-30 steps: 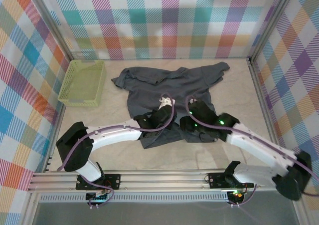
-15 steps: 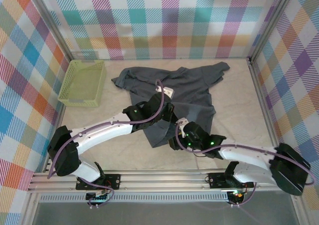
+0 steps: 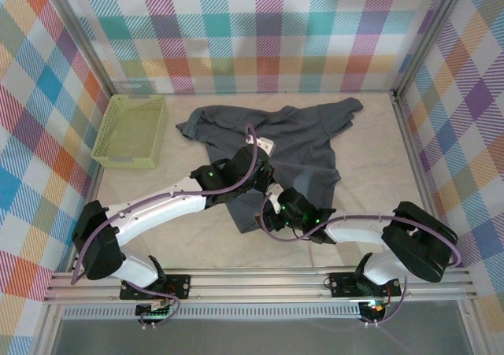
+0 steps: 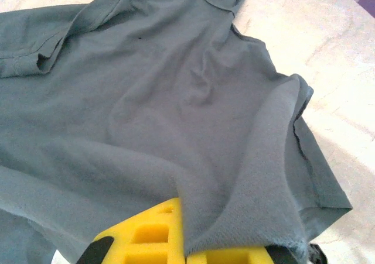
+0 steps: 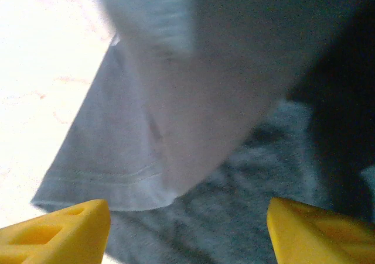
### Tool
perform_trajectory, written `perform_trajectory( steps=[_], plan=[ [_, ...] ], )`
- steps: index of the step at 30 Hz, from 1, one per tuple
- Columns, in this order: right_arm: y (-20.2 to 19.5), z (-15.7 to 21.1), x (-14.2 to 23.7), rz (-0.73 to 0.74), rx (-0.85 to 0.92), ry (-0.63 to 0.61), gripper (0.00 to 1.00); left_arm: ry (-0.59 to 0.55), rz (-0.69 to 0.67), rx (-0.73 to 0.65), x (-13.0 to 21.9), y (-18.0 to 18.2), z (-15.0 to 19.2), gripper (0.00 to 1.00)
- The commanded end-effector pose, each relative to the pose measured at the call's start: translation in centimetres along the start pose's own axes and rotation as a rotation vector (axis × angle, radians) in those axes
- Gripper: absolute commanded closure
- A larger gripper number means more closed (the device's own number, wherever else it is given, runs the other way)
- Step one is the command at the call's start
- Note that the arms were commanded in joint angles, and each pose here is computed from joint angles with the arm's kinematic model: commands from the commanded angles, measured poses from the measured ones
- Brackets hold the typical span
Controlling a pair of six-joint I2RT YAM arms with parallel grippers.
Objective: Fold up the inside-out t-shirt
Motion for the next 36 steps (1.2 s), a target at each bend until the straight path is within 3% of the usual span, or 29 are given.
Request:
perform_trajectory(
  steps=[1,10,16,28,36],
  plan=[
    [-2.0,-1.7,-0.2,0.026,-0.054,-0.033,0.28,-0.035,0.032,-0.011,1.9,0.0,-1.4,1.0],
    [-6.5,-2.1,1.1,0.1,-0.159,-0.017,0.28,-0.035,0.034,-0.05,3.0,0.6,-0.9,1.0],
    [-8.1,-3.3,0.8,0.167,-0.137,-0.034,0.27,-0.03,0.087,-0.062,3.6,-0.3,-1.3,1.0],
    [-6.1,-7.7,-1.1,0.242,-0.055,-0.316,0.27,-0.011,0.138,-0.007,3.7,-3.1,-5.3,1.0],
    [-6.2,-8.3,-3.3,0.27,-0.083,-0.292,0.26,-0.024,0.25,0.007,5.3,-5.1,-7.3,1.0]
  ],
)
Point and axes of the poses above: each hand's point on the last joint's axis, 136 mm out from that joint toward the fingers, its own x axis back along the fingers, its own y axis along the line the jaws close on, z = x × y, the point moved 2 cm from there along x, back along the fingers, and after that the axes turned 6 degrees about x, right-handed, at the moved point
